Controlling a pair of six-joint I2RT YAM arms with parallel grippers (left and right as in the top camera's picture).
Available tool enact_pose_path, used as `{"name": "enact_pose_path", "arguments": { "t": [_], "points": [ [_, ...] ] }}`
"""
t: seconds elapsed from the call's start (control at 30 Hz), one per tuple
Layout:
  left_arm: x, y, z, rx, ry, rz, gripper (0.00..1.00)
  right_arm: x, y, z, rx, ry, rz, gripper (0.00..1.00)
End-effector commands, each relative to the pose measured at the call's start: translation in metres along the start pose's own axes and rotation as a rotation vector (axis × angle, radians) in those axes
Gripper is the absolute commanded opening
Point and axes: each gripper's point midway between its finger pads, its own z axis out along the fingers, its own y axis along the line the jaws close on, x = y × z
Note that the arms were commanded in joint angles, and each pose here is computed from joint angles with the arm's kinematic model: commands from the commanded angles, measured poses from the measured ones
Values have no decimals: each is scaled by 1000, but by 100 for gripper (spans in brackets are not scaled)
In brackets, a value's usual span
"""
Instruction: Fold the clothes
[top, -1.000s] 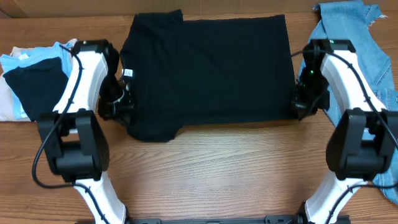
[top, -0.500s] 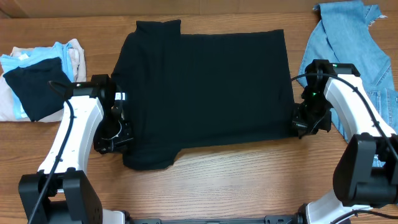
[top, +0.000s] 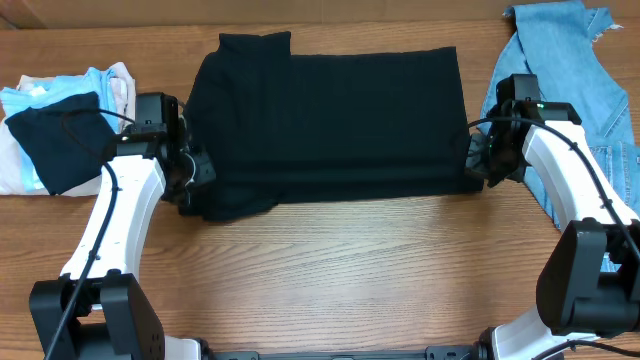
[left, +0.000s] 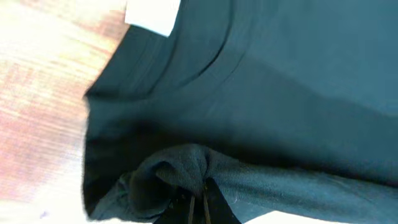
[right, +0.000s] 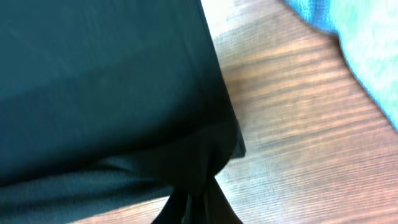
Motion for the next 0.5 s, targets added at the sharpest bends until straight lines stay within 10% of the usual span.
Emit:
{"name": "enact_pose_path", "arguments": {
  "t": [0.0,0.47],
  "points": [
    [-9,-1,3,30,-22,-31,5,-13,-7,-5,28,-61,16,4],
    [-29,-3,44,38,-43,-27,5,-38,-2,5,8,-140,13,5]
  ]
}}
